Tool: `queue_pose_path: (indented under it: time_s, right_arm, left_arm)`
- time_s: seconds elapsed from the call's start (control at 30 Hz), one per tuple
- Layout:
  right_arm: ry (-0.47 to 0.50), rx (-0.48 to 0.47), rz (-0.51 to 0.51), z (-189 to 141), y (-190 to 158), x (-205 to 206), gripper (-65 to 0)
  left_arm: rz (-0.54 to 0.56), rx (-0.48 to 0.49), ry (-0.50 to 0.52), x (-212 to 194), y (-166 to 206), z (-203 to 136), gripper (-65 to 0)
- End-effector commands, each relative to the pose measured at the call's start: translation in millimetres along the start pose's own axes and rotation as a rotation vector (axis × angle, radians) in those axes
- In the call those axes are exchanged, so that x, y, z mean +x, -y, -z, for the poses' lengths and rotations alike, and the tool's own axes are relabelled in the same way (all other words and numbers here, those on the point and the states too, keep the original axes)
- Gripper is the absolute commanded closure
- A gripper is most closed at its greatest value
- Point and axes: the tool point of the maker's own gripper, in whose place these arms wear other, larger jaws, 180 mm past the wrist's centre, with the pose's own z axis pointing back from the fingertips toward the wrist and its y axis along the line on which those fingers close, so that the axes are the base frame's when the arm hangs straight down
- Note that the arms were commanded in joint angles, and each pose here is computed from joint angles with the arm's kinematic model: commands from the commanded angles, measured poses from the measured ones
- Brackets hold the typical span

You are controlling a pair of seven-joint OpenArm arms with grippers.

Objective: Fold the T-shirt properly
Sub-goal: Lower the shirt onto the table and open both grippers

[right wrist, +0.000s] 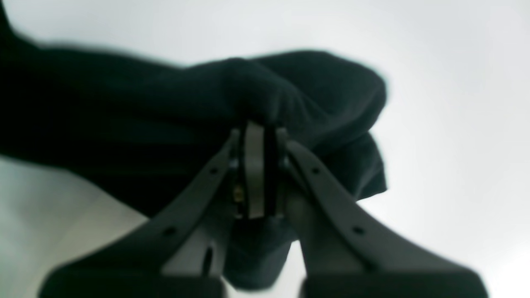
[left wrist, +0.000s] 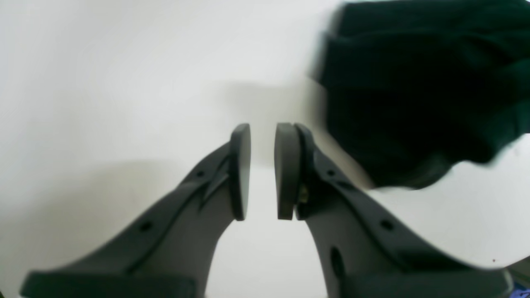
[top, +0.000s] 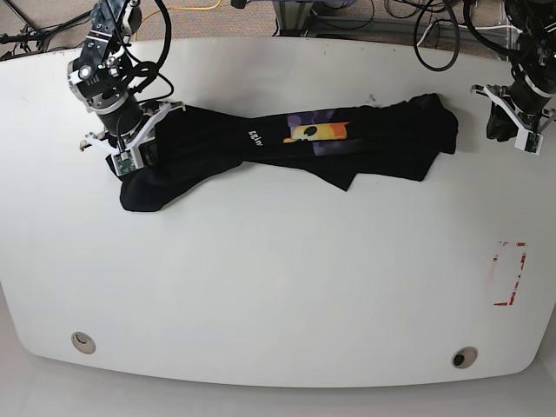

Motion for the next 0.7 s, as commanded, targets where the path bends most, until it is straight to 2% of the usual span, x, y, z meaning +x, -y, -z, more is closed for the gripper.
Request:
queue_pose_path:
  time_s: [0.0, 0.07, 0.13, 0.2, 0.27, 0.4, 0.67]
  right_arm:
    - [0.051, -0.002, -0.014, -3, 2, 15, 0.0]
    - [0.016, 0.013, -0.001, -5, -5, -1, -4.3]
    - [0.008, 0.019, -0.001, -6, -7, -5, -12.9]
    - [-0.015, 0.021, 0.011, -9, -9, -14, -27.9]
    - [-0.021, 0.021, 0.016, -10, -10, -17, -35.7]
    - [-0.018, 0.016, 0.014, -14, -10, -17, -47.1]
    - [-0.001, 0.021, 0.011, -20, -16, -14, -46.6]
  left_arm:
    - [0.023, 0.002, 0.053, 16, -2, -6, -11.1]
    - [0.008, 0.001, 0.050, 14, -5, -4, -9.5]
    - [0.004, -0.002, 0.051, 14, -4, -4, -9.6]
    - [0.000, -0.007, 0.052, 14, -3, -4, -9.3]
    - [-0.003, -0.008, 0.053, 14, -2, -4, -8.9]
    - [-0.021, -0.008, 0.052, 12, -2, -5, -7.0]
    - [-0.031, -0.012, 0.057, 14, -1, -4, -1.4]
